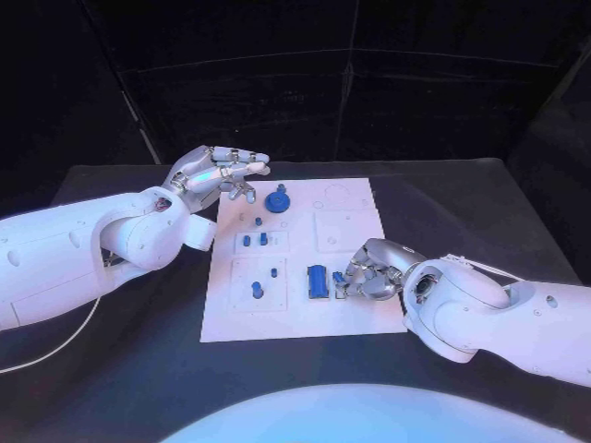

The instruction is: Assemble the parts on the task board

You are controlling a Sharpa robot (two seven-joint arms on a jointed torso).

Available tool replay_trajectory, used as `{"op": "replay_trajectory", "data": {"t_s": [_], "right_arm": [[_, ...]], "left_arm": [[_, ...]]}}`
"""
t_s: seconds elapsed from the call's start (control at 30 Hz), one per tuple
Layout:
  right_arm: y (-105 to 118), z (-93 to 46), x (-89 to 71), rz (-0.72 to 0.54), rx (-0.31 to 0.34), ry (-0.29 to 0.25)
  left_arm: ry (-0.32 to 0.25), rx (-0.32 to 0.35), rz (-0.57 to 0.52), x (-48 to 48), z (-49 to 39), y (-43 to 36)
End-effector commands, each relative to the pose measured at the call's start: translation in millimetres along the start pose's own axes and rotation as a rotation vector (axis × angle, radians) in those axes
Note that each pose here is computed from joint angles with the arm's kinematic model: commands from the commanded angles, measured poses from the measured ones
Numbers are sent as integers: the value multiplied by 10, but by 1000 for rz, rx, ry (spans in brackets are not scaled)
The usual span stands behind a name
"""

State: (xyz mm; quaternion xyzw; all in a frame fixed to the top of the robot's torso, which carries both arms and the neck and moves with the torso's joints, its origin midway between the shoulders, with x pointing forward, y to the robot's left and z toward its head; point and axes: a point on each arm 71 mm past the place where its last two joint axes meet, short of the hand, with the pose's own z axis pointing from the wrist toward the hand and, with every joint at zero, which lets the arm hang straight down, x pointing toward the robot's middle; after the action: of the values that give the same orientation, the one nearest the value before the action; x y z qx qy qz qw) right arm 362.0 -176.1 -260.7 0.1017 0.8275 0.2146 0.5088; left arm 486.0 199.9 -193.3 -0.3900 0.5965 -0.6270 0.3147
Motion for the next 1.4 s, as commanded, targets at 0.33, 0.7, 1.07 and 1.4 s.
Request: {"op": "replay_trajectory", "data": {"t_s": [0.33, 0.7, 1.07, 1.4], "right_arm": [[12, 44, 51, -10, 37, 45], [-1, 56, 29, -23, 52, 13], [21, 62, 20, -23, 40, -8], [15, 82, 6, -22, 36, -28]], "left_arm": [[19, 4, -5, 23, 5, -12], [21, 2, -6, 25, 8, -10], [21, 0, -6, 24, 7, -9], [22, 0, -7, 27, 6, -9]]}}
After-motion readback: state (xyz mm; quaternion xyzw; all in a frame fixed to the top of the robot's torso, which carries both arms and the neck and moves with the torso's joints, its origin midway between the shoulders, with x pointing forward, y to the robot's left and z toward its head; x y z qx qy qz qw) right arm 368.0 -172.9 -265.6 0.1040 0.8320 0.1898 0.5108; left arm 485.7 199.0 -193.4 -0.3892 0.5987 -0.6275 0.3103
